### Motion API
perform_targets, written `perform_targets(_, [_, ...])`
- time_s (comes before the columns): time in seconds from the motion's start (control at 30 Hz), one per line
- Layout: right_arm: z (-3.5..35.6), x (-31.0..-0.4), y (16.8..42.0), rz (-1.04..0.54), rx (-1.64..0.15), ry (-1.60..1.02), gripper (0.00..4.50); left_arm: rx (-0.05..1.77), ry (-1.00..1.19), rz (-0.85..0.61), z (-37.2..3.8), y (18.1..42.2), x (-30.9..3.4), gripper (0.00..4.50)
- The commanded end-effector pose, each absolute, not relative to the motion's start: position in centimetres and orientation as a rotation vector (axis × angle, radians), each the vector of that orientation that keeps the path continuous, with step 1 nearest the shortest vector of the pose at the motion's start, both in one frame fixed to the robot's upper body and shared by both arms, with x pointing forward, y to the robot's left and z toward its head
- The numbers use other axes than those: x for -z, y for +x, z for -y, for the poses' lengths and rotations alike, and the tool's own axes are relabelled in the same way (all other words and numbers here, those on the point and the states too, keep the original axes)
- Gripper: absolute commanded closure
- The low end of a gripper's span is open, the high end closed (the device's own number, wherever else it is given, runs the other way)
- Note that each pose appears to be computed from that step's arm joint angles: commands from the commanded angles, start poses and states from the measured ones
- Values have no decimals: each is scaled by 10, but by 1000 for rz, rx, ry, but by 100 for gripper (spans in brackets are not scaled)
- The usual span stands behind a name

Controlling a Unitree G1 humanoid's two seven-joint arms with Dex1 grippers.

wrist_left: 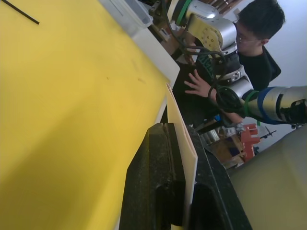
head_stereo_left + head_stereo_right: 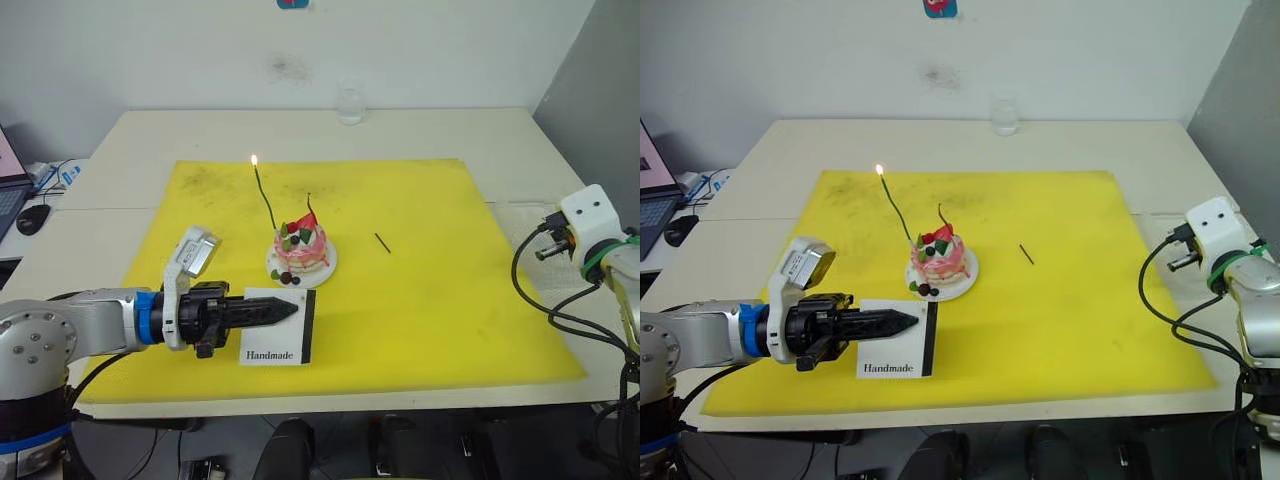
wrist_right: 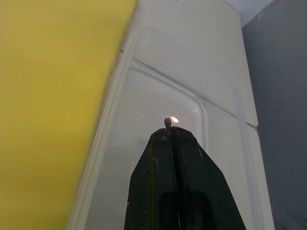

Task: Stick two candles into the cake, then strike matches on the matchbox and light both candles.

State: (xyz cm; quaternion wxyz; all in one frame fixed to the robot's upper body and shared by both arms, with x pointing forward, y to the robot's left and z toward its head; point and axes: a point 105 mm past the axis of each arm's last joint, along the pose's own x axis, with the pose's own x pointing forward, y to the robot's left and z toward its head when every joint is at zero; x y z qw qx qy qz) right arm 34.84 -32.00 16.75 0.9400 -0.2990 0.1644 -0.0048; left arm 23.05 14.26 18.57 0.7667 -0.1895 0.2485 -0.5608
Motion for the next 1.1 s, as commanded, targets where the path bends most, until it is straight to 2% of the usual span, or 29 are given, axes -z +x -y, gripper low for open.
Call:
perform_targets(0.03, [327,-182,352,-295,60,-649,447,1190,-393,-490,-140,239,-190,450])
perform_targets(0.13, [327,-177,355,-304,78,-639,385,1198,-384,-475,-136,240,-192,450])
perform_targets(0.27, [319,-178,356,-285,67,-634,238,1182,-382,-460,-136,242,-191,450])
perform_targets(0.33, [317,-182,356,-264,72,-632,182,1177,-383,-458,-136,242,-191,450])
perform_targets(0.43, [315,-199,355,-190,92,-665,74,1170,-382,-458,-137,242,-190,450])
perform_targets(0.5, [310,-222,352,-103,97,-698,3,1162,-382,-458,-138,241,-190,450])
perform_targets(0.63, [280,-262,342,47,-22,-705,3,1154,-385,-470,-139,239,-188,450])
perform_targets(0.77, [233,-276,332,144,-246,-614,3,1147,-390,-474,-139,241,-189,450])
perform_targets(0.9, [195,-260,325,168,-408,-506,3,1131,-411,-499,-143,243,-188,450])
perform_targets(1.1, [138,-205,318,163,-574,-416,3,1061,-423,-556,-157,243,-175,450])
